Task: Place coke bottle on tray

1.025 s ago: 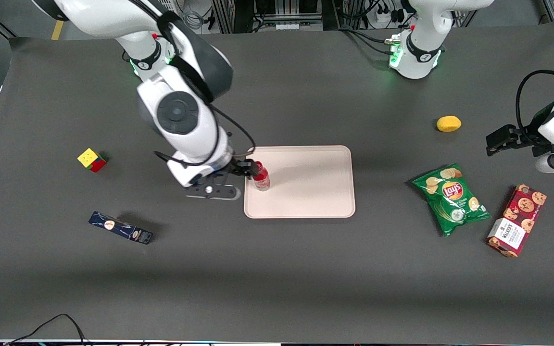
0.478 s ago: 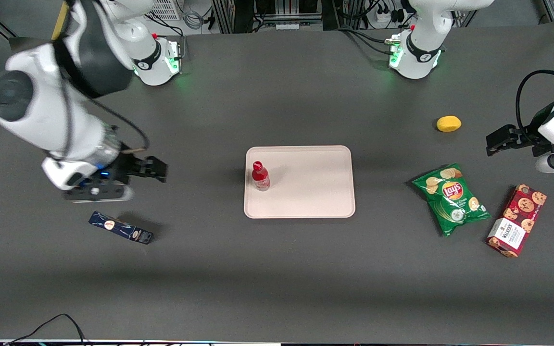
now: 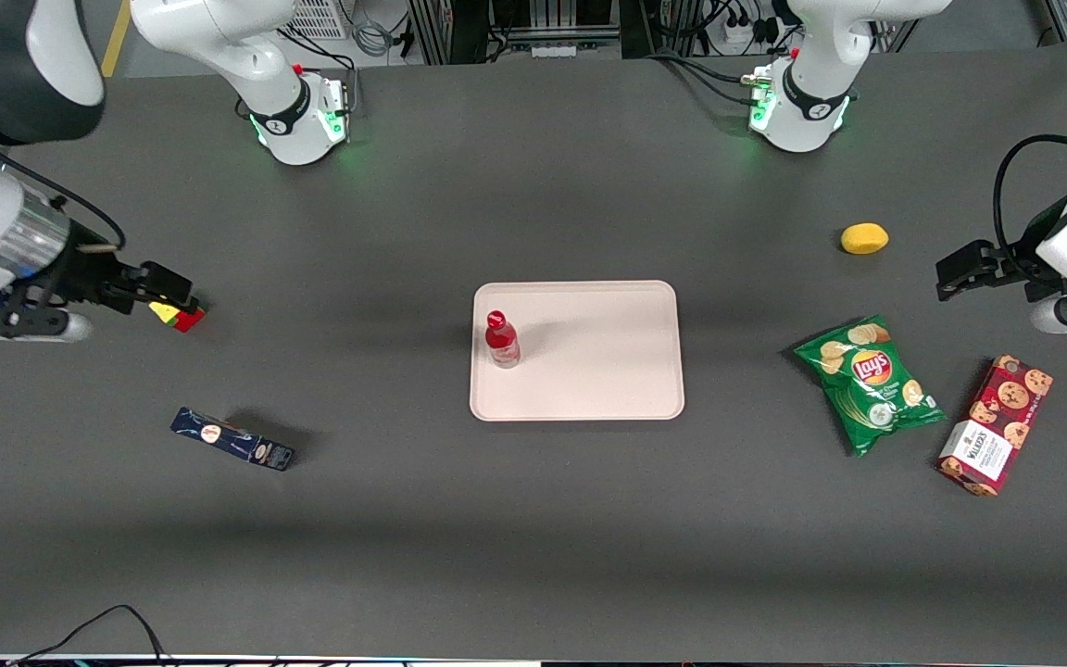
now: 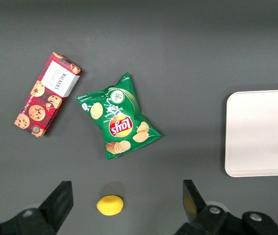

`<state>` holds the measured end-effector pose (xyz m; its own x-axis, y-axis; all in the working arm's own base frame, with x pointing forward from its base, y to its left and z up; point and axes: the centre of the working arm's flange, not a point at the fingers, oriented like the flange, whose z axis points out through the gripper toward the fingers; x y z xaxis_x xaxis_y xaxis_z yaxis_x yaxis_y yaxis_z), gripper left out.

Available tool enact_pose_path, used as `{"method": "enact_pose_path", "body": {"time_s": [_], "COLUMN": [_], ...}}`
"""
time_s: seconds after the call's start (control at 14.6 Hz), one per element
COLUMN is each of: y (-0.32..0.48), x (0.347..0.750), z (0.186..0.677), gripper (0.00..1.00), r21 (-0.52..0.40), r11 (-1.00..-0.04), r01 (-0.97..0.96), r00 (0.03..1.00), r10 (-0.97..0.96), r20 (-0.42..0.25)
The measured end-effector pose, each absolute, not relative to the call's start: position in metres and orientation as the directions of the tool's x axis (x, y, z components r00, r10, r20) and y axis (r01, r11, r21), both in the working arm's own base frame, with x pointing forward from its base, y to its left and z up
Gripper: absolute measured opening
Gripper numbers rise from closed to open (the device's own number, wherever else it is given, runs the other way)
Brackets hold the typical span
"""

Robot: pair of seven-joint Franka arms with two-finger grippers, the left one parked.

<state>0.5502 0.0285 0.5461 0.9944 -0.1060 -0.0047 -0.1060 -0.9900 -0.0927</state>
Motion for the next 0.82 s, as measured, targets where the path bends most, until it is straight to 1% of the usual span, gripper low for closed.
{"method": "enact_pose_path", "body": {"time_s": [0.14,0.27,0.55,0.82], "y": [0.007,-0.007,-0.011,-0.009], "x": [0.534,0.525,0.522,0.521], "z": [0.556,0.565,0.573,0.581], "gripper": [1.00,1.00,1.00,1.00], "r21": [-0.108,-0.082,-0.023,-0.009], "r11": [-0.986,-0.988,-0.994,-0.996], "r01": [-0.128,-0.134,-0.107,-0.091], "r00": [0.992,0.991,0.994,0.996], "r10": [-0.129,-0.135,-0.107,-0.091], "r20": [-0.001,0.008,0.016,0.013]}}
